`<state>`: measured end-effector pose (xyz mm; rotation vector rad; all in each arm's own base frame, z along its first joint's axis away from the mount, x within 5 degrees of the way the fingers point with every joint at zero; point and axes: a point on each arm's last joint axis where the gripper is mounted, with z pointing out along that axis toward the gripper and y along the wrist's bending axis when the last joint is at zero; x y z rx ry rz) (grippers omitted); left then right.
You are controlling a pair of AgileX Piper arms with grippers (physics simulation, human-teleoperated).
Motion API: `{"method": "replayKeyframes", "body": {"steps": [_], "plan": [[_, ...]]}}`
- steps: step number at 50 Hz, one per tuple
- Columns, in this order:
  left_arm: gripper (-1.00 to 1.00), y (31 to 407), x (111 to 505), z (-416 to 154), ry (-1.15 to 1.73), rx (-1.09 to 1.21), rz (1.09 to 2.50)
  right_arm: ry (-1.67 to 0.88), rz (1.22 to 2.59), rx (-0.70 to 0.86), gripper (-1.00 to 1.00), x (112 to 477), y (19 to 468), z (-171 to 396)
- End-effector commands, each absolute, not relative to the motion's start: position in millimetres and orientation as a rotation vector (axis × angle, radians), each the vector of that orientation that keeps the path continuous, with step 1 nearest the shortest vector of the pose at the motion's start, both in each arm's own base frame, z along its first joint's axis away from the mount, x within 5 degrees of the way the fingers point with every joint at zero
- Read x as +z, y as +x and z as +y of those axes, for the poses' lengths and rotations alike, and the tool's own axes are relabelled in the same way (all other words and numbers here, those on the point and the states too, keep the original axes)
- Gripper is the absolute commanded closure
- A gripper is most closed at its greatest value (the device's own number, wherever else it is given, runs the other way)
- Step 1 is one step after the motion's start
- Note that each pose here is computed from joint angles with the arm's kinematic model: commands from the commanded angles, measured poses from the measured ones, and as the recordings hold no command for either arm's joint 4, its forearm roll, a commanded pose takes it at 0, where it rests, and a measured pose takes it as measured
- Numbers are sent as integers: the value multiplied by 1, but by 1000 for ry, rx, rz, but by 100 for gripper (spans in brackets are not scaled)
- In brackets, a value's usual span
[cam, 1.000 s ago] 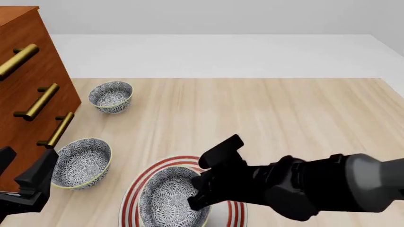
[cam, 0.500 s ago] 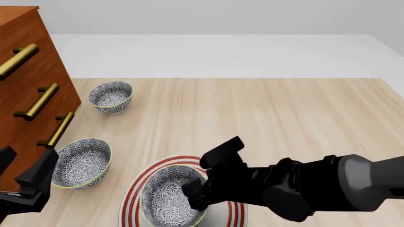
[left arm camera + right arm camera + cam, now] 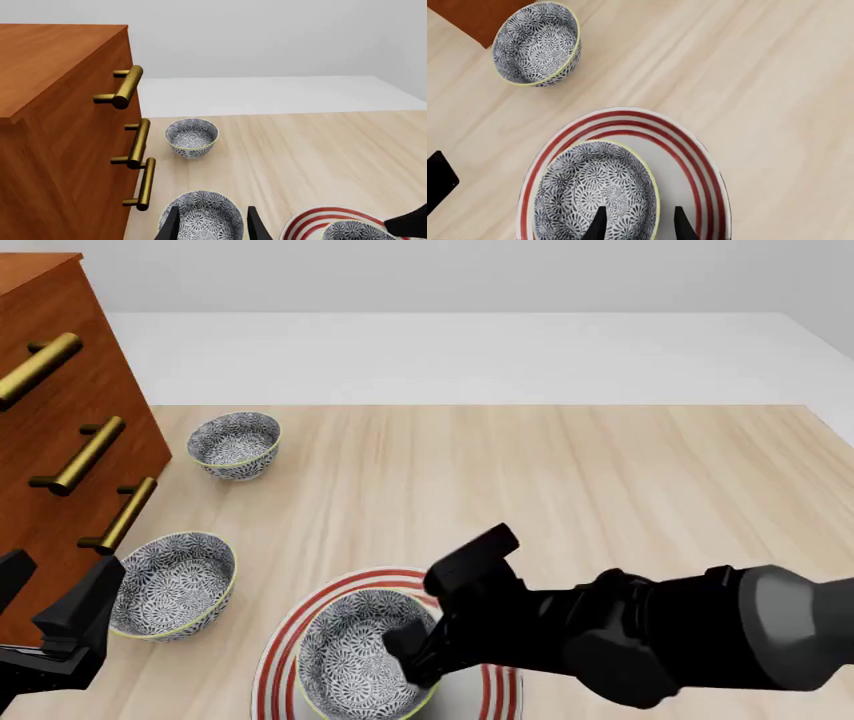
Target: Pick up the bowl and put it in the middle on the plate.
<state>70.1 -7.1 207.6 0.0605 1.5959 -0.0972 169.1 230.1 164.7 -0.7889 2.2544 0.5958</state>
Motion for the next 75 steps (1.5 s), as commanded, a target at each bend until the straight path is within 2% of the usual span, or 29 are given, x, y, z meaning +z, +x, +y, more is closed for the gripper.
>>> {"method": "replayKeyframes", "body": {"steps": [1,27,38,49,75], "plan": [[-100,71,208,-7,61,-98,1597,-790,2229,594,-100,180,170,226],[-100,71,207,-7,64,-101,1599,-804,2164,582,-100,207,166,211],[-100,71,207,-7,63,-100,1599,-786,2108,560,-100,214,161,188],[-100,71,207,-7,67,-99,1600,-661,2005,517,-100,236,153,140],[-100,69,207,-7,68,-100,1600,-372,1951,381,-100,232,140,73]]}}
